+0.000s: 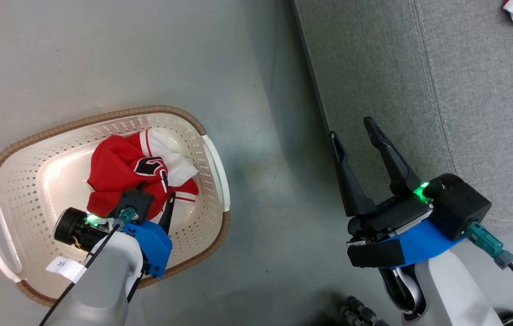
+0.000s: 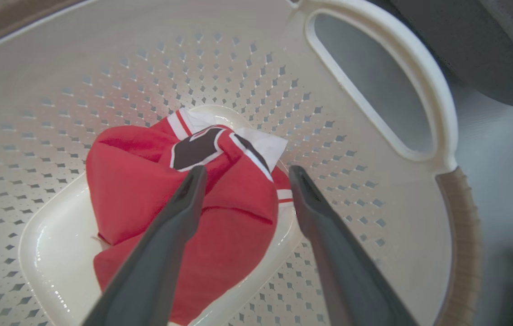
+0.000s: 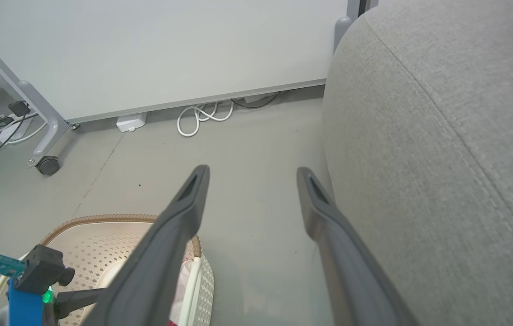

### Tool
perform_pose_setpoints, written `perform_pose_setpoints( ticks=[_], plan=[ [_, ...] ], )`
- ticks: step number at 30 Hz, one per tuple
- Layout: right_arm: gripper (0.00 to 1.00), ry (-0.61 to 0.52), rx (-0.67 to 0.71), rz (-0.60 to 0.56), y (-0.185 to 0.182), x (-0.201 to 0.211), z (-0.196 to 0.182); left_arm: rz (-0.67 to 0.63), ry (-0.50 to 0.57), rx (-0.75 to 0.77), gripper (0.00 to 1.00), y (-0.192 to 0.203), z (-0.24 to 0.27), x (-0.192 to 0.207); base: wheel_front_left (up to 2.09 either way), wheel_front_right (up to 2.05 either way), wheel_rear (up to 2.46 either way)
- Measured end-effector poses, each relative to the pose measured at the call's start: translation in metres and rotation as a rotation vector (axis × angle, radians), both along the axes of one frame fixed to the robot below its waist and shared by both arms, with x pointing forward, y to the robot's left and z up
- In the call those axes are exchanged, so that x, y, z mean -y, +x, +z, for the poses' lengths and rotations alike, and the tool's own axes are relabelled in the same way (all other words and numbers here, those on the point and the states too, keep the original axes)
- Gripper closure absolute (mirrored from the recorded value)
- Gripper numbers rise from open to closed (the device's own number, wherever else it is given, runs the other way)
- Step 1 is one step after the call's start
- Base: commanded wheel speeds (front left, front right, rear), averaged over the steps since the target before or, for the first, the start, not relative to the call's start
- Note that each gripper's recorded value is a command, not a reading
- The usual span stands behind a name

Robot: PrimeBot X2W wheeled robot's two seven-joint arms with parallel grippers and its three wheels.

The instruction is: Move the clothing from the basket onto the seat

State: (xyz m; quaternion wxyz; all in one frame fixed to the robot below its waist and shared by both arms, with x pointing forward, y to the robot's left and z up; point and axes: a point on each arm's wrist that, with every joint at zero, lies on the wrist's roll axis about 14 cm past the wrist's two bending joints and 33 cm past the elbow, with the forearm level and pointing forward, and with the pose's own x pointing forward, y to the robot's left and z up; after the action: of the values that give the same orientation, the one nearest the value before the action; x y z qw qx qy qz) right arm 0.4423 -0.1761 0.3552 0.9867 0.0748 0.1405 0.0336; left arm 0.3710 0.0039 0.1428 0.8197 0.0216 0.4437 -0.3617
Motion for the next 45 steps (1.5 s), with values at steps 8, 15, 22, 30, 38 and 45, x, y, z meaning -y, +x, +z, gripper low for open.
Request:
perform_pose_setpoints(
  ticks=[8,15,22,30,38,45],
  plan=[
    [0.00,0.004,-0.030,-0.012,-0.002,0.003,-0.012,-0.020,0.032,-0.051,0.00,-0.006,-0.022,-0.002,0.00,0.00,0.00],
    [0.00,-0.001,-0.052,-0.027,-0.005,0.009,-0.019,-0.024,0.087,-0.121,0.00,-0.020,-0.042,-0.008,0.00,0.00,0.00],
    [0.00,-0.002,-0.063,-0.032,-0.006,0.010,-0.023,-0.039,0.153,-0.146,0.00,-0.018,-0.055,-0.015,0.00,0.00,0.00],
    [0.00,-0.009,-0.073,-0.040,-0.008,0.014,-0.026,-0.039,0.184,-0.143,0.00,-0.013,-0.062,-0.021,0.00,0.00,0.00],
    [0.00,0.001,-0.067,-0.032,-0.005,0.010,-0.025,-0.028,0.191,-0.144,0.76,-0.012,-0.060,-0.024,0.00,0.00,0.00],
    [0.00,0.003,-0.065,-0.025,-0.004,0.008,-0.026,-0.016,0.191,-0.149,1.00,-0.012,-0.059,-0.027,0.00,0.00,0.00]
  ],
)
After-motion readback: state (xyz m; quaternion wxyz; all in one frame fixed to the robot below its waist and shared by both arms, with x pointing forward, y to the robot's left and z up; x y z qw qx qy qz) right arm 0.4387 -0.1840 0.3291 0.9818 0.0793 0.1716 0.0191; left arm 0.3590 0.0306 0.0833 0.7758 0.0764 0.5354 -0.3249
